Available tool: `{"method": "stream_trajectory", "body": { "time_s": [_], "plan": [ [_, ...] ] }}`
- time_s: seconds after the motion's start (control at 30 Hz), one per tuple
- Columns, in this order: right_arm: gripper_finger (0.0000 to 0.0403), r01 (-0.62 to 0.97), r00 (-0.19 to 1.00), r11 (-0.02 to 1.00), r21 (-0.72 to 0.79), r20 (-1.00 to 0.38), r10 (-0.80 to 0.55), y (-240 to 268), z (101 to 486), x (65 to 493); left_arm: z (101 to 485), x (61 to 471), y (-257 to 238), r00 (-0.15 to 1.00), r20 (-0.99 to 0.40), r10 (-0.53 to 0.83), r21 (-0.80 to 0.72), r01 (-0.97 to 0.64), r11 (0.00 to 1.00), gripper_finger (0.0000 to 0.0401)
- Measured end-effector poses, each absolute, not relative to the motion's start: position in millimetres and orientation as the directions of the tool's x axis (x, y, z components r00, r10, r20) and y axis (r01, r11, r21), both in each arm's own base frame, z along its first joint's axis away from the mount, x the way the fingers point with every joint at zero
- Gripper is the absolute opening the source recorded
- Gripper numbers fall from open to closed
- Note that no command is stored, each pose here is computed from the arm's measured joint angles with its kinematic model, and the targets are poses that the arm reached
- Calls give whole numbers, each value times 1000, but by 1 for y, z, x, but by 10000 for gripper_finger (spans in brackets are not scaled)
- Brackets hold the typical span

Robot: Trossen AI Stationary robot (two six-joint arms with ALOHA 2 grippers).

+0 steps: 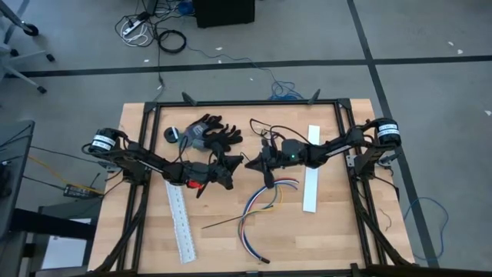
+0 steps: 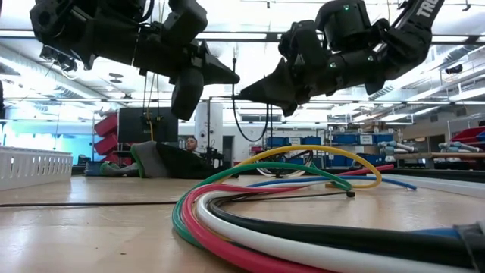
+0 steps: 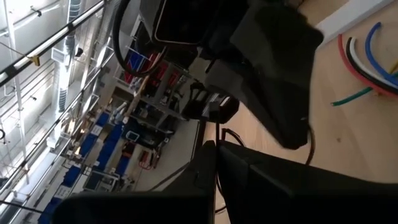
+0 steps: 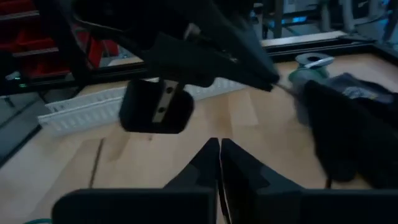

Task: Ziptie cables
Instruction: Insert the top black zip tie pointed tail end through the slot to form a loop

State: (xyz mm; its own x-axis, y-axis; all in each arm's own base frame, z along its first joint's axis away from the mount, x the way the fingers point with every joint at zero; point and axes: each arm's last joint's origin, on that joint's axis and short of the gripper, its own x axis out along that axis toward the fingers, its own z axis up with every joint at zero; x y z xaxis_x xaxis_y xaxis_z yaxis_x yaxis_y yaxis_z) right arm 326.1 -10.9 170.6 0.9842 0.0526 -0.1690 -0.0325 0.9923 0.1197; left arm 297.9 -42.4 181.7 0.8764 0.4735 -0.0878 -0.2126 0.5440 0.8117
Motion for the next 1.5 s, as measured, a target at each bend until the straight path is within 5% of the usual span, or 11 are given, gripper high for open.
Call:
{"method": "stream_trajectory", "body": {
  "time_s": [0.3, 0.67, 0.93, 1.27, 1.5],
  "plan": [
    [1, -75, 996, 989, 127, -43, 81, -16, 183, 327, 180, 299, -42, 889, -98, 446, 803, -194, 563, 0],
    [0, -131, 991, 978, 161, 15, 130, -6, 189, 327, 186, 301, -31, 877, -49, 479, 889, -180, 421, 0],
    [24, -244, 963, 937, -251, 54, 265, 0, 193, 327, 203, 298, -33, 866, -14, 499, 875, -231, 426, 0],
    [136, -190, 949, 804, -564, 103, 297, 7, 210, 338, 247, 264, -29, 875, -52, 482, 708, -308, 636, 0],
    [202, -183, 977, 546, -818, -89, 195, 16, 226, 362, 263, 244, -25, 899, -84, 430, 532, -324, 782, 0]
  ]
}}
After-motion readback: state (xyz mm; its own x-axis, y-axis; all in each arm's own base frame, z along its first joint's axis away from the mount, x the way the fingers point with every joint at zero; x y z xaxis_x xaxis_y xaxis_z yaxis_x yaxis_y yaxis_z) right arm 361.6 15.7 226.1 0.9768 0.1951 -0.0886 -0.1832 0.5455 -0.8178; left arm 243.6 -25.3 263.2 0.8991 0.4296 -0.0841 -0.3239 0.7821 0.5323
